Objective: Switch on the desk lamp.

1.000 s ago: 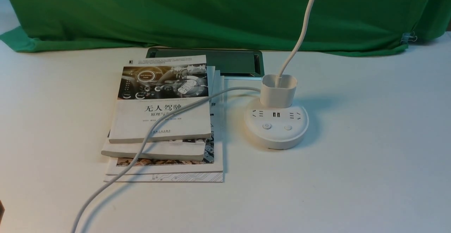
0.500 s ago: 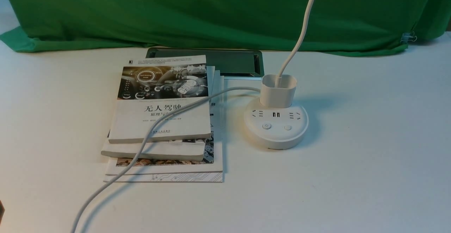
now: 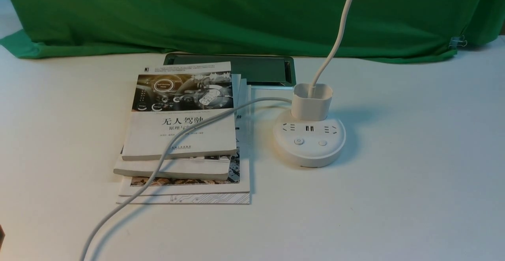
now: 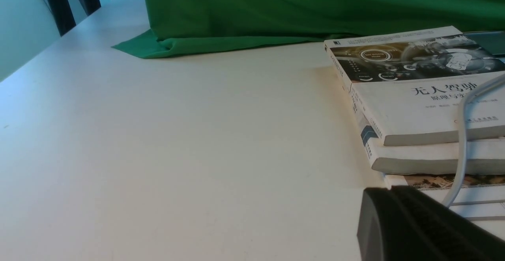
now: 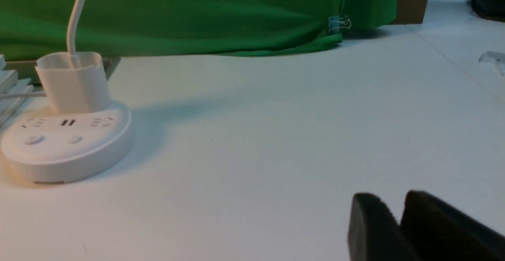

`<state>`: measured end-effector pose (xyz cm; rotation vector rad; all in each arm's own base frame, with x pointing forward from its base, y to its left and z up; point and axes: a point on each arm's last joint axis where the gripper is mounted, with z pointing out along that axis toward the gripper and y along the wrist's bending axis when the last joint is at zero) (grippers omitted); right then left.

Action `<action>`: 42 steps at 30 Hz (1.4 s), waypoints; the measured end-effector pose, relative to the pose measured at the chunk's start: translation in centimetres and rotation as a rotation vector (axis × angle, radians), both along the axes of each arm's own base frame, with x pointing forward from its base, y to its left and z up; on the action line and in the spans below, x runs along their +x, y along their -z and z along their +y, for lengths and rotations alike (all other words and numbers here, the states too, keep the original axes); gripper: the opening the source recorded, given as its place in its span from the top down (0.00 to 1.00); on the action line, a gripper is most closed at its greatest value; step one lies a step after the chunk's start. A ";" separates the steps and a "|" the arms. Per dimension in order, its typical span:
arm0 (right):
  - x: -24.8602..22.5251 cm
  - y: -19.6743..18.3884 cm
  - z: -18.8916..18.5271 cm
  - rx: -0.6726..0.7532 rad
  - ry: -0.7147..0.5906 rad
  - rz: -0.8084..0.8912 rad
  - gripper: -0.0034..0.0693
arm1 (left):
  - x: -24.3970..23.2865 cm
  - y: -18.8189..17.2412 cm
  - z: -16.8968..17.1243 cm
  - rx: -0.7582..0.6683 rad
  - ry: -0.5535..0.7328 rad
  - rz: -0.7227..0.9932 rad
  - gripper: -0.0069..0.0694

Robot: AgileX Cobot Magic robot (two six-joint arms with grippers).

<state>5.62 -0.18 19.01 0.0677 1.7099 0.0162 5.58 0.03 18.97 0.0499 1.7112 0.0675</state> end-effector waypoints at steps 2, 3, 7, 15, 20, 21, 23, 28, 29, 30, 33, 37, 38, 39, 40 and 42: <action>0.0 0.0 0.0 0.000 0.000 0.000 0.69 | 0.0 0.0 0.0 0.000 0.000 0.000 0.88; 0.0 0.0 0.0 0.000 0.000 0.000 0.69 | 0.0 0.0 0.0 0.000 0.000 0.000 0.88; 0.0 0.0 0.0 -0.001 0.000 0.000 0.68 | 0.0 0.0 0.0 0.000 0.000 0.000 0.88; 0.0 0.0 0.0 -0.001 0.000 0.000 0.65 | 0.0 0.0 0.0 0.000 0.000 0.000 0.88; 0.0 0.0 0.0 -0.001 0.000 0.000 0.63 | 0.0 0.0 0.0 0.000 0.000 0.000 0.88; 0.0 0.0 0.0 -0.001 0.000 0.000 0.63 | 0.0 0.0 0.0 0.000 0.000 0.000 0.88; 0.0 0.0 0.0 -0.001 0.000 0.000 0.63 | 0.0 0.0 0.0 0.000 0.000 0.000 0.88; 0.0 0.0 0.0 -0.001 0.000 0.000 0.63 | 0.0 0.0 0.0 0.000 0.000 0.000 0.88; 0.0 0.0 0.0 -0.001 0.000 0.000 0.63 | 0.0 0.0 0.0 0.000 0.000 0.000 0.88; 0.0 0.0 0.0 -0.001 0.000 0.000 0.63 | 0.0 0.0 0.0 0.000 0.000 0.000 0.88; 0.0 0.0 0.0 -0.001 0.000 0.000 0.63 | 0.0 0.0 0.0 0.000 0.000 0.000 0.88; 0.0 0.0 0.0 -0.001 0.000 0.000 0.63 | 0.0 0.0 0.0 0.000 0.000 0.000 0.88; 0.0 0.0 0.0 -0.001 0.000 0.000 0.63 | 0.0 0.0 0.0 0.000 0.000 0.000 0.88; 0.0 0.0 0.0 -0.001 0.000 0.000 0.63 | 0.0 0.0 0.0 0.000 0.000 0.000 0.88; 0.0 0.0 0.0 -0.001 0.000 0.000 0.63 | 0.0 0.0 0.0 0.000 0.000 0.000 0.88; 0.0 0.0 0.0 -0.001 0.000 0.000 0.63 | 0.0 0.0 0.0 0.000 0.000 0.000 0.88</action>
